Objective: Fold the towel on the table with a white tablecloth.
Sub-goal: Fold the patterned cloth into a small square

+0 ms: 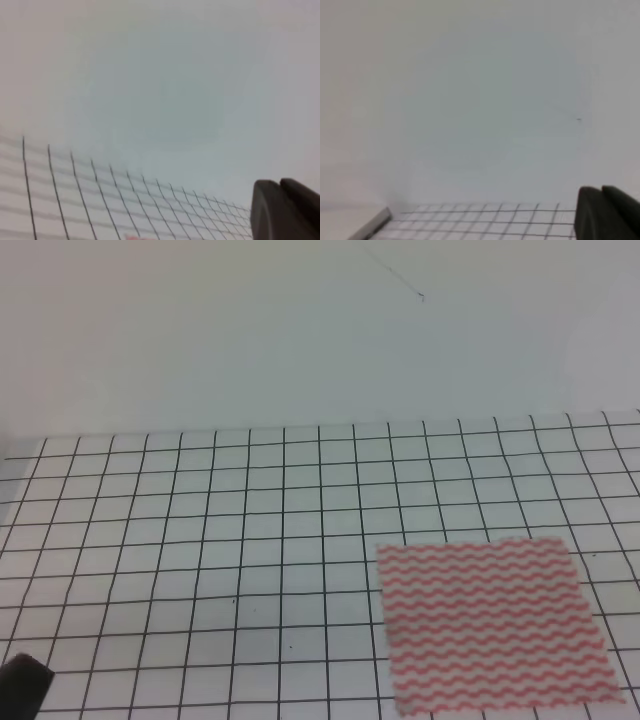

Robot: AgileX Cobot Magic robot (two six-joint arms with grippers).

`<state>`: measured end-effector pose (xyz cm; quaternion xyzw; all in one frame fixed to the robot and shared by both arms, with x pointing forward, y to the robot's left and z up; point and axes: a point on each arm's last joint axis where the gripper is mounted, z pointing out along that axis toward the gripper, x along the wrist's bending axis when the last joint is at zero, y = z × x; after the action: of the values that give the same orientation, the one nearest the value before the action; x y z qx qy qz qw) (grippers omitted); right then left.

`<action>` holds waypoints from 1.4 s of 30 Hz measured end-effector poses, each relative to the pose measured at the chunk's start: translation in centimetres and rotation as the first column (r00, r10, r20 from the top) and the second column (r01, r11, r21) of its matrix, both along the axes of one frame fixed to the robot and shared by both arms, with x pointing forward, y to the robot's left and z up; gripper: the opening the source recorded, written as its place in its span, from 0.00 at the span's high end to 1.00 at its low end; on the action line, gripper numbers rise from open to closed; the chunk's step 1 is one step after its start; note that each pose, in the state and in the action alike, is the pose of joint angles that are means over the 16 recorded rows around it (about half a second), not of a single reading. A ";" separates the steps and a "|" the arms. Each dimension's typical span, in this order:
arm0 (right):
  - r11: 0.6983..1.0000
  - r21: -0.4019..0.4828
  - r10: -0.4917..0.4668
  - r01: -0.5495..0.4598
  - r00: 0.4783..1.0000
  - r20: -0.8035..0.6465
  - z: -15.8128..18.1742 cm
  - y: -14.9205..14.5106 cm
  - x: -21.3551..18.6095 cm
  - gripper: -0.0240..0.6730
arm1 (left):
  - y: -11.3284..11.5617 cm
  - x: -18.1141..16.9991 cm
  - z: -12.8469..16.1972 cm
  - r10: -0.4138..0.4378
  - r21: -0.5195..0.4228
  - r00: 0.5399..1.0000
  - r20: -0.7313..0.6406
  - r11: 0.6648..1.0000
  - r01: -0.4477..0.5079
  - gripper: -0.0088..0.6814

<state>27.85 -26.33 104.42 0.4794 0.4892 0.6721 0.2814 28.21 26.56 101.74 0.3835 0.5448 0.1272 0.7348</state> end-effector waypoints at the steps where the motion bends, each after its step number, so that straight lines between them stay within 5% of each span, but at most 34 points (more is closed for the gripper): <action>1: 0.999 -0.046 0.004 -0.003 1.000 0.008 0.6 0.1 0.0 0.97 | -0.1 -0.1 0.6 -0.005 0.034 1.000 0.026 0.999 0.004 0.99; 9: 0.944 -0.324 0.021 -0.061 0.992 -0.126 4.1 0.1 3.0 0.97 | -0.7 0.7 5.1 -0.060 0.288 0.993 0.097 0.957 0.030 0.99; 14: 0.902 -0.400 0.038 -0.164 0.952 -0.305 4.9 0.1 6.4 0.97 | -1.3 2.8 6.3 -0.117 0.416 0.993 0.007 0.903 0.104 0.99; 20: 0.893 -0.352 0.061 -0.280 0.850 -0.523 3.9 0.2 10.4 0.96 | -2.0 5.7 6.0 -0.172 0.483 0.973 -0.153 0.846 0.225 0.99; 28: 0.889 -0.244 0.108 -0.388 0.694 -0.712 1.8 0.6 13.8 0.86 | -2.8 8.3 5.2 -0.235 0.449 0.918 -0.318 0.816 0.365 0.99; 42: 0.899 -0.189 0.036 -0.395 0.496 -0.867 -1.5 0.9 16.7 0.64 | -3.7 10.1 5.7 -0.335 0.414 0.843 -0.420 0.756 0.507 0.99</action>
<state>44.55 -25.40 102.91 0.6169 0.7353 0.2805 0.0033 38.32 22.85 107.44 0.6932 0.5010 0.0318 0.5172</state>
